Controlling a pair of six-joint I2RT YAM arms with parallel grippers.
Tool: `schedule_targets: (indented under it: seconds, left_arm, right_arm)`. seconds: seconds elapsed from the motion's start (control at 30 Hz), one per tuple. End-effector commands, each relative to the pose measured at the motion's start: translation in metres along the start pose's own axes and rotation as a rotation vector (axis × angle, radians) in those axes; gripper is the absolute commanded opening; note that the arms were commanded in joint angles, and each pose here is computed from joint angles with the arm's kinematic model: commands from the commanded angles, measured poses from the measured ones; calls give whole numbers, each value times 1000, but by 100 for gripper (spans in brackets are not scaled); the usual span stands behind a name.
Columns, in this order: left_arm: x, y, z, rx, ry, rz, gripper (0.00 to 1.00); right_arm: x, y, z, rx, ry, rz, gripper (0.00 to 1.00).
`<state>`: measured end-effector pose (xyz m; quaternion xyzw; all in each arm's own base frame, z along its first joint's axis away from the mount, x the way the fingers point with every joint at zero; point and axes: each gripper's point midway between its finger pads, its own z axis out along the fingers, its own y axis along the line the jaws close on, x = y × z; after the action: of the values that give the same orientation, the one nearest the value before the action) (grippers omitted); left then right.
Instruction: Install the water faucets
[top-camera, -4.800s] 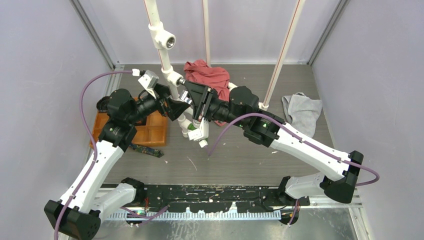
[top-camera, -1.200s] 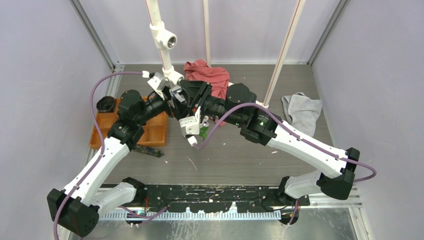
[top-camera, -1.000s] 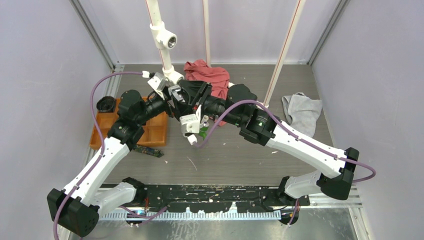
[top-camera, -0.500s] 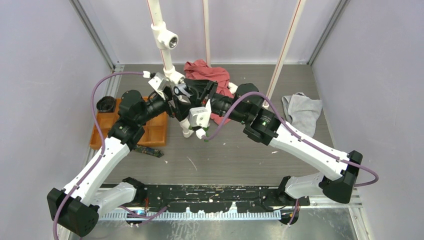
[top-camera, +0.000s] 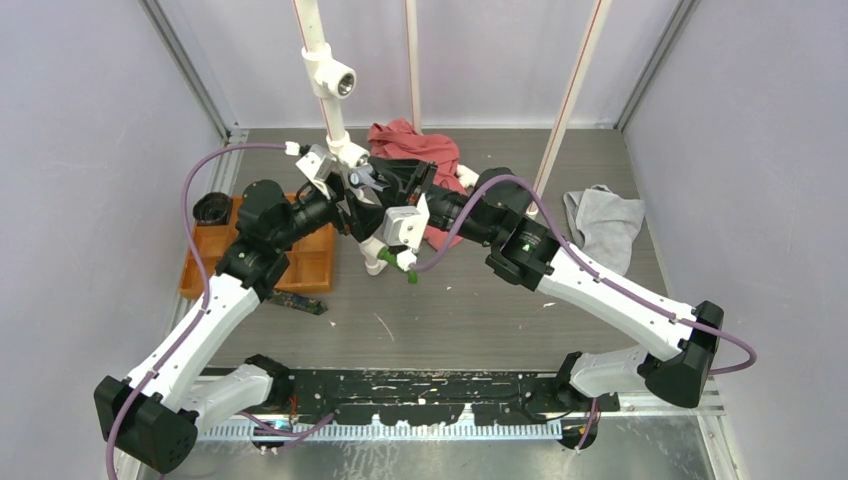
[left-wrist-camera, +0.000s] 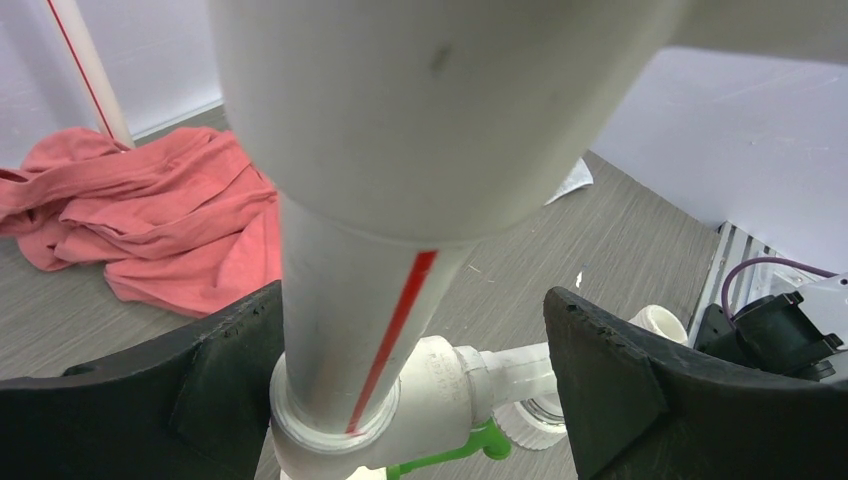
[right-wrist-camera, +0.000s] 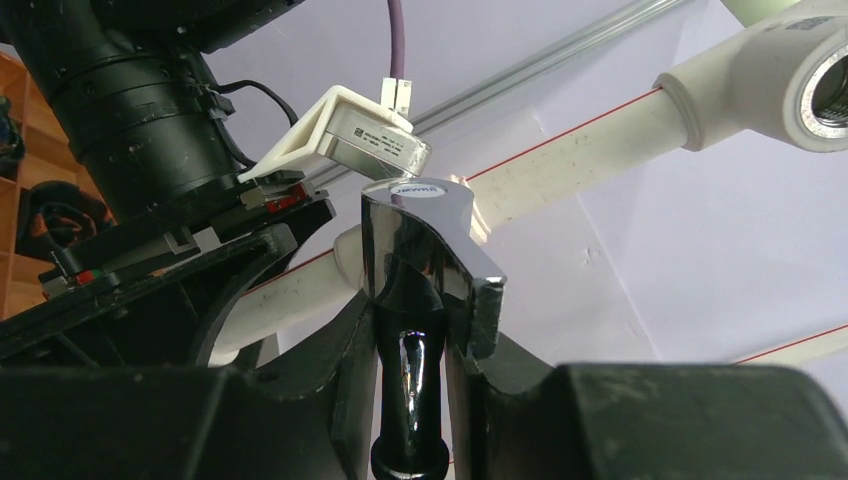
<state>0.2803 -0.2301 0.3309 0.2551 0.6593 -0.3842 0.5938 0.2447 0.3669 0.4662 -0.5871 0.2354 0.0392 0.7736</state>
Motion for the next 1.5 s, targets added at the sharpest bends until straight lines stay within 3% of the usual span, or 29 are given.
schedule_targets:
  seconds: [0.0, 0.33, 0.63, 0.77, 1.47]
  left_arm:
    - [-21, -24, 2, 97, -53, 23, 94]
    - [-20, -24, 2, 100, -52, 20, 94]
    - [-19, -23, 3, 97, -51, 18, 94]
    - [-19, -24, 3, 102, -49, 18, 94]
    - [-19, -26, 5, 109, -47, 13, 94]
  right_arm:
    - [-8, -52, -16, 191, -3, 4, 0]
    - [3, -49, -16, 229, 34, 132, 0]
    - [9, -40, -15, 210, 48, 152, 0]
    - [15, -47, -15, 261, 82, 246, 0]
    - [14, -37, -11, 310, 37, 448, 0]
